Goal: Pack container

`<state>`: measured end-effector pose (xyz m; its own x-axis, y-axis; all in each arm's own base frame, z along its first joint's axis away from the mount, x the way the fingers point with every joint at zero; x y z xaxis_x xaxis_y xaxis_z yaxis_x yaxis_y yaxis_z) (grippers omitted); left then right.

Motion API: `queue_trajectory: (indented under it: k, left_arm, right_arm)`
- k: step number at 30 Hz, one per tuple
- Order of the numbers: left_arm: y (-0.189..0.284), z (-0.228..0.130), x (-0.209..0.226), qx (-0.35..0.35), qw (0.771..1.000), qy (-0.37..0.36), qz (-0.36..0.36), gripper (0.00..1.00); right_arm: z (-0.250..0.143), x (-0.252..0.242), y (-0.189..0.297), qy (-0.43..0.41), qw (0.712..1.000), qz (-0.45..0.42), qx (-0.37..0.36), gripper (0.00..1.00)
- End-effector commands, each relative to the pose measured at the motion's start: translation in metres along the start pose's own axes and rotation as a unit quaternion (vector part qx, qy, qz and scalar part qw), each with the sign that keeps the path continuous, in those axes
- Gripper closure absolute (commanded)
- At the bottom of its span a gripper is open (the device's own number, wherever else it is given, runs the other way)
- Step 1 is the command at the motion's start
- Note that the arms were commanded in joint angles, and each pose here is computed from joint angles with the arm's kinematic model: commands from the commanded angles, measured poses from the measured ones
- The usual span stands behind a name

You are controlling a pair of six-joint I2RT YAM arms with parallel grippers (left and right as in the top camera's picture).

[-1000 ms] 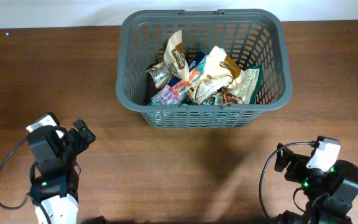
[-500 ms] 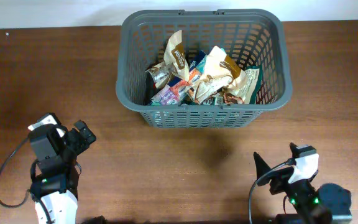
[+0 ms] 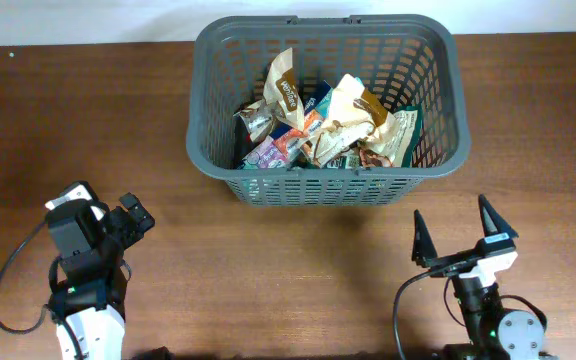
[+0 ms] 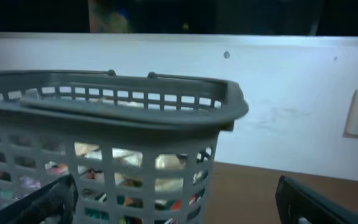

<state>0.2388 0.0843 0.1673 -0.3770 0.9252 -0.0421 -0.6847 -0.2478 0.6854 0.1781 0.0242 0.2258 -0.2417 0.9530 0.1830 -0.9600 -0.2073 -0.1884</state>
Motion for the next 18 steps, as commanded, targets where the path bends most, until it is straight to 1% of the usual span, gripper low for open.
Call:
queue_trajectory:
  k: [1,7,13,16,18]
  left_arm:
    - [-0.002,-0.003,0.002,0.004,1.000,0.007,0.006,0.01]
    - [-0.002,-0.003,0.002,0.004,1.000,0.007,0.006,0.01]
    - [-0.002,-0.003,0.002,0.004,1.000,0.007,0.006,0.01]
    - [-0.002,-0.003,0.002,0.004,1.000,0.007,0.006,0.01]
    - [-0.002,-0.003,0.002,0.004,1.000,0.007,0.006,0.01]
  right_arm:
    - [-0.003,-0.002,0.001,0.001,1.000,-0.007,-0.007,0.01]
    - [-0.020,-0.007,0.000,-0.003,1.000,-0.016,0.011,0.01]
    - [-0.040,-0.011,0.002,-0.012,0.998,-0.028,0.063,0.01]
    - [-0.058,-0.015,0.005,-0.021,0.993,-0.039,0.112,0.01]
    - [-0.060,-0.015,0.006,-0.022,0.992,-0.040,0.119,0.01]
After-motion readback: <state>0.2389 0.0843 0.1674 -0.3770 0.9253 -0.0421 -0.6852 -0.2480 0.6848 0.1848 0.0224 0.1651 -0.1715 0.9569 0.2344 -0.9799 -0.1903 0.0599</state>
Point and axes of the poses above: each gripper's point midway between its finger pads, its own y axis back along the fingers, its own x axis along the line the jaws close on, z = x × y, the point moved 6 cm from there along y, back along the fingers, and after that the axes turned 13 degrees about -y, right-handed, at the moved point
